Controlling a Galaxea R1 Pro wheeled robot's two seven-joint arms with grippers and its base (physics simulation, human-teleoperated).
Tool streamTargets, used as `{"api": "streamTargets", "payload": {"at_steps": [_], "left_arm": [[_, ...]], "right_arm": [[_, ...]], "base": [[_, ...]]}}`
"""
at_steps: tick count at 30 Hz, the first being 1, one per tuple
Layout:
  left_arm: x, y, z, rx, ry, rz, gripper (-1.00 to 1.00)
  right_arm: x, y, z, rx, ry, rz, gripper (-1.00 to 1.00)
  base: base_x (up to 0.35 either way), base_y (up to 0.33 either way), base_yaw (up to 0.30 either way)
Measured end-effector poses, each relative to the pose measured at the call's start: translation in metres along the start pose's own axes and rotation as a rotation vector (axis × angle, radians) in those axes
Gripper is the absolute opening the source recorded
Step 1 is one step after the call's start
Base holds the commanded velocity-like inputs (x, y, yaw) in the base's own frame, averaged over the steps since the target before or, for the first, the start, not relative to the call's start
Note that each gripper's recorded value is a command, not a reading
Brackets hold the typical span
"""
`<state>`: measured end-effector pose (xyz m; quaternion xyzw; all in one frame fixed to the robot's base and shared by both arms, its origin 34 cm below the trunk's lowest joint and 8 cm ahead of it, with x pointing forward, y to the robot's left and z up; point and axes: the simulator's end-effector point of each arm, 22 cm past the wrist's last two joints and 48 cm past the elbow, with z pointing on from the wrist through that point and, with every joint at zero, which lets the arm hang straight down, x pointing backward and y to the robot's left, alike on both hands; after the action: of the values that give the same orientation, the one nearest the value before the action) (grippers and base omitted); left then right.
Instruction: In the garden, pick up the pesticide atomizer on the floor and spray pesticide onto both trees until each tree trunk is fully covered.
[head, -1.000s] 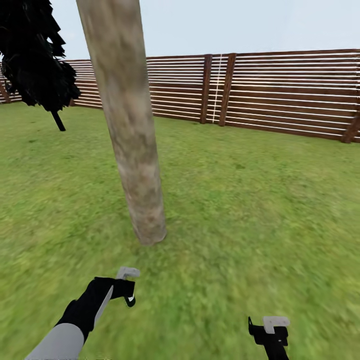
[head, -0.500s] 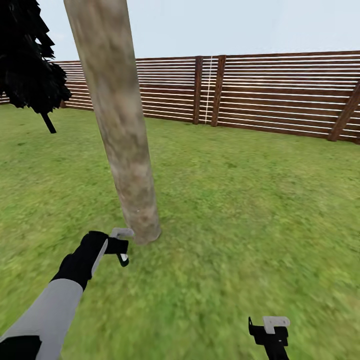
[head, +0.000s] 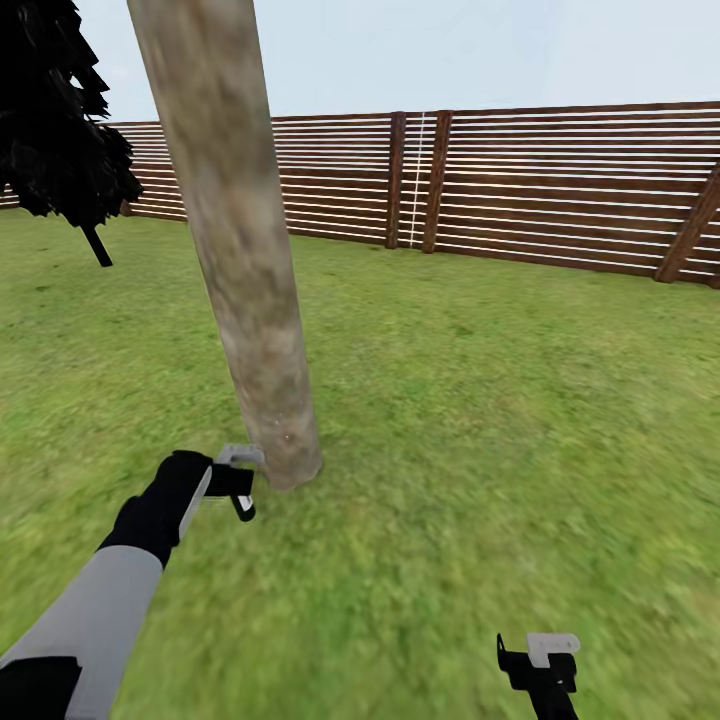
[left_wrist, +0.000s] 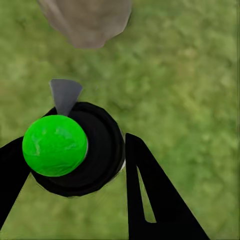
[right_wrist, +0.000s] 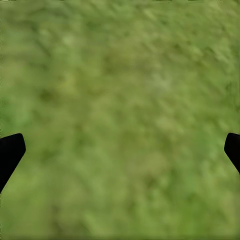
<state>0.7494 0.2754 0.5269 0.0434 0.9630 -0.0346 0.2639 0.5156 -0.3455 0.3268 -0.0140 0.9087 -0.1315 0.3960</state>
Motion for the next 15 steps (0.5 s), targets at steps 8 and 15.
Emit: {"api": "streamTargets", "payload": {"at_steps": [8, 15], "left_arm": [[0.002, 0.003, -0.004, -0.007, 0.036, -0.010, -1.00], [-0.015, -0.003, -0.011, 0.004, -0.001, -0.011, -1.00]], "right_arm": [[0.001, 0.000, 0.000, -0.001, 0.001, -0.002, 1.00], [0.001, 0.001, 0.000, -0.002, 0.000, -0.004, 1.00]], "base": [[0.167, 0.141, 0.000], [0.002, 0.002, 0.000]]}}
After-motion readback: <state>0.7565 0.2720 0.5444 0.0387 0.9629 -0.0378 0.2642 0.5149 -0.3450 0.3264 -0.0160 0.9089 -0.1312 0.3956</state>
